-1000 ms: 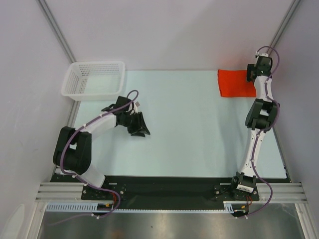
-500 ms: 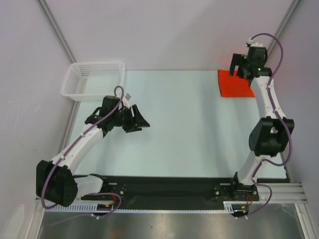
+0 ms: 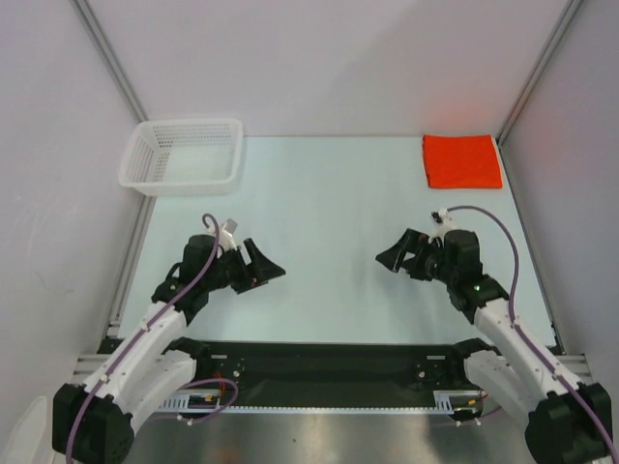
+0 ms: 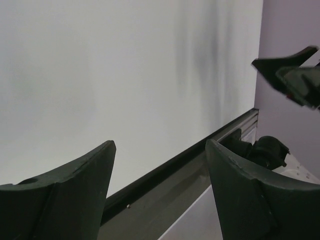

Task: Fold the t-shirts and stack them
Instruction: Neatly place the folded tshirt to the corner

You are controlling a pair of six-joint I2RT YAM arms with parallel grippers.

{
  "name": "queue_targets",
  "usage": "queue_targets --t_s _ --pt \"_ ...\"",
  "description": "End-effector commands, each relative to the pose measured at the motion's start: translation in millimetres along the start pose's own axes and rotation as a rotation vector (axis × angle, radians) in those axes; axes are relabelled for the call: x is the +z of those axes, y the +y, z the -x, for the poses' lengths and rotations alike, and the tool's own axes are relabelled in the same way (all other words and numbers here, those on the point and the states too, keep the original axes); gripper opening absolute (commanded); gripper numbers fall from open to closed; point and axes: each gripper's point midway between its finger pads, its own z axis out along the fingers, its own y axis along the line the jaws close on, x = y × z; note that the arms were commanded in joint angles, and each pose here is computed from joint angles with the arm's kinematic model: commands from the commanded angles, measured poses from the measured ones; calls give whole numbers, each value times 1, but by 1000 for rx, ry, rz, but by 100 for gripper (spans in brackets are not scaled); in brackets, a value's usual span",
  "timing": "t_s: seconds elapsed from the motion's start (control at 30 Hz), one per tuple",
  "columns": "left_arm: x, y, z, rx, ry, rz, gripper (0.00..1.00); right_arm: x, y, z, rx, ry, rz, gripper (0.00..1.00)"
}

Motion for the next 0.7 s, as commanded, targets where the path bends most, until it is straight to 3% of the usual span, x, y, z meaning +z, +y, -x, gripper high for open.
queue_targets --t_s 0.0,0.03,0.13,0.33,0.43,0.67 --pt "-10 -17 1 -11 -134 -143 79 -19 42 -9 112 -77 225 100" --pt "-8 -8 -6 -22 -147 -146 80 -17 31 -36 136 -36 214 100" --pt "-18 -4 -13 -28 -220 -202 81 -34 35 -41 197 -129 291 100" --pt "-14 21 -43 -95 -225 -257 82 -45 6 -84 363 -133 273 100" --pt "-8 33 -52 -134 -230 -268 82 -40 -9 -102 370 -42 174 100" --pt "0 46 -65 -190 -214 -289 82 -34 -18 -128 401 22 183 100"
